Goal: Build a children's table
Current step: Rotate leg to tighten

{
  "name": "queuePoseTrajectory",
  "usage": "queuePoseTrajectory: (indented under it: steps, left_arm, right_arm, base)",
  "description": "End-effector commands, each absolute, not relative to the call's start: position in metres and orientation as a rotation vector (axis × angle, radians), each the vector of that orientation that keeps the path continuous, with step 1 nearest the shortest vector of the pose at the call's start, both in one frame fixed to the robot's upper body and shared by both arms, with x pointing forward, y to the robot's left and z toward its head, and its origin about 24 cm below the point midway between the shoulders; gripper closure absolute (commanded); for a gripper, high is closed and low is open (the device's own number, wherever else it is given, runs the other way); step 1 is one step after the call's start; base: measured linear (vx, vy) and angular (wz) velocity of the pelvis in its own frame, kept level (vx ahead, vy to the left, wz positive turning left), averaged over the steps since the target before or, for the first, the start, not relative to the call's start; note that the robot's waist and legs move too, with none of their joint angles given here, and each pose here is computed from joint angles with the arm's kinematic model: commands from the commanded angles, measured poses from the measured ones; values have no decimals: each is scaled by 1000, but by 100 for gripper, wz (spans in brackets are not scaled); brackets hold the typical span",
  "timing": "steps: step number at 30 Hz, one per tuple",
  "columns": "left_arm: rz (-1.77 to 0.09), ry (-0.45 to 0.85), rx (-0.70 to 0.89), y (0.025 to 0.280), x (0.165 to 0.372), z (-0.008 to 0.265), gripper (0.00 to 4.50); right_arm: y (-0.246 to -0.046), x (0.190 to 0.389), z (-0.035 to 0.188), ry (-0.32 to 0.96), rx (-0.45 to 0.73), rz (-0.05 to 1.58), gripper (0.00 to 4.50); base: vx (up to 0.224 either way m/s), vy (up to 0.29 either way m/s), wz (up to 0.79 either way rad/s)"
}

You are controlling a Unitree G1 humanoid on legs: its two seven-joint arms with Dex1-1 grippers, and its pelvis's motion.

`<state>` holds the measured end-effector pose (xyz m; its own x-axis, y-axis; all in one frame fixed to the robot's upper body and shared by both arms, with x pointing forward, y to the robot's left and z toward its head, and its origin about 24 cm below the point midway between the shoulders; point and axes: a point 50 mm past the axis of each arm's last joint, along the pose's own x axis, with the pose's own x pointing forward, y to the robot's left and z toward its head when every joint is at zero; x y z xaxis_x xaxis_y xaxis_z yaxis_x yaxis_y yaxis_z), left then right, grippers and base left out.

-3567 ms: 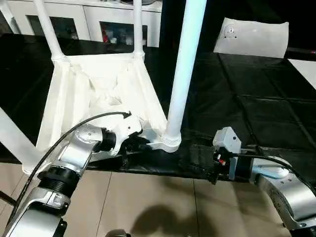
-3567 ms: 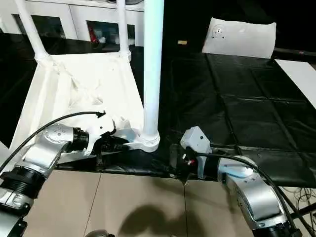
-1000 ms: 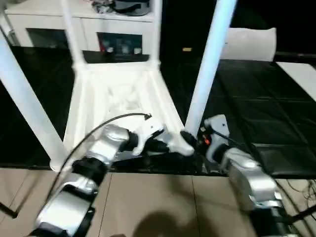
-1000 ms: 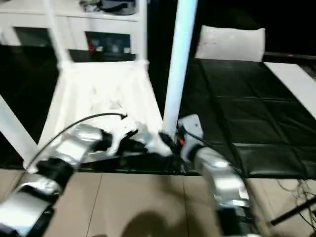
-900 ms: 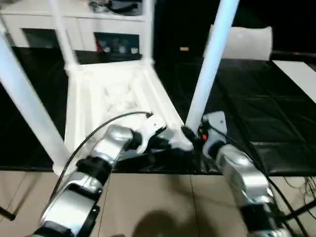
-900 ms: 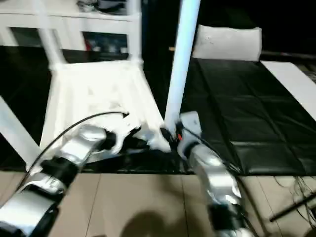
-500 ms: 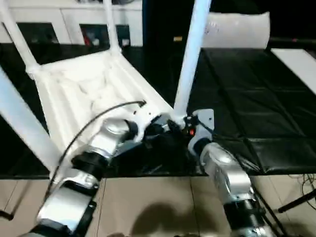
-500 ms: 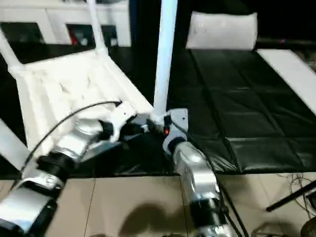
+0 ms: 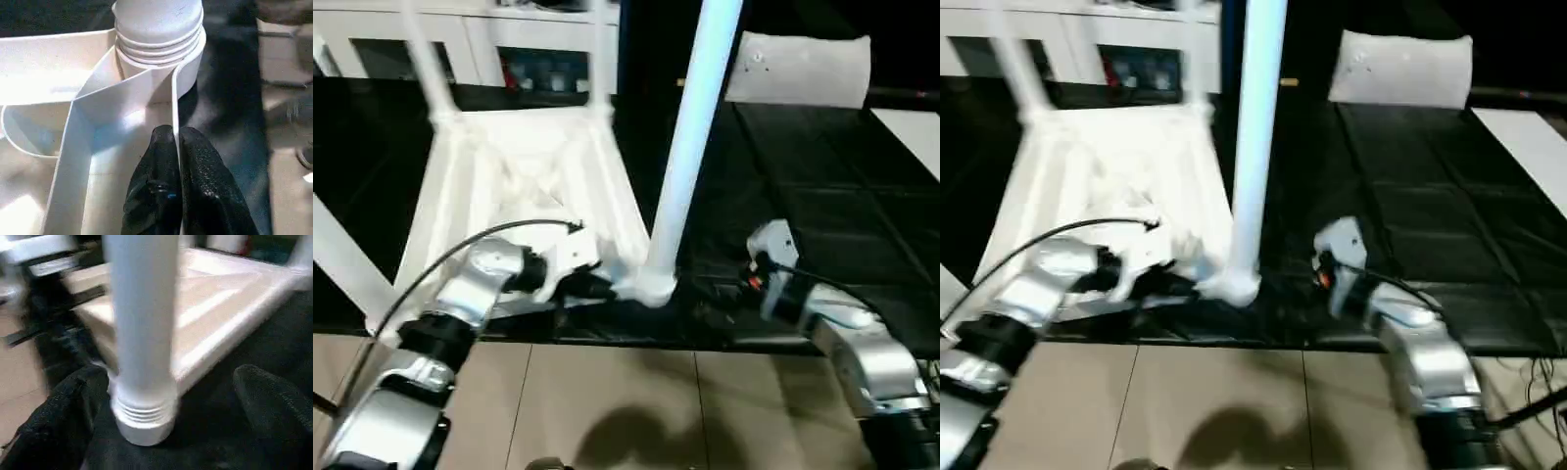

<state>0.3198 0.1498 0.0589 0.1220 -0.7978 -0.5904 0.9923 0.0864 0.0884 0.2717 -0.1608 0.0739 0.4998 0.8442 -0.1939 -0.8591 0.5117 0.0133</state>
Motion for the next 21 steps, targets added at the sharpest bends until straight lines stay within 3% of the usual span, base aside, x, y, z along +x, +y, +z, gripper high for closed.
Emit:
queuePoseTrajectory:
  steps: [1, 4, 10, 14, 15, 21]
  left_arm:
    - [-1557, 476, 583, 145, 309, 55, 450]
    - [-1668, 486, 627, 144, 304, 57, 450]
    - [-1773, 459, 654, 132, 298, 61, 450]
    - [-1787, 451, 681, 130, 298, 61, 450]
    - [-1789, 448, 682, 129, 298, 61, 450]
    - [-1791, 443, 688, 129, 298, 61, 450]
  right_arm:
    - [-157, 265, 76, 208, -84, 1177, 3]
    - [-151, 263, 77, 235, -71, 1332, 29]
    - [-142, 267, 74, 283, -80, 1462, 80]
    - [-138, 270, 72, 297, -83, 1509, 99]
    - [-138, 271, 72, 299, -79, 1520, 123]
    - [-134, 275, 72, 308, -66, 1564, 172]
  base:
    - [0, 0, 0]
    - [0, 0, 0]
    - [0, 0, 0]
    - [0, 0, 0]
    - [0, 0, 0]
    - [0, 0, 0]
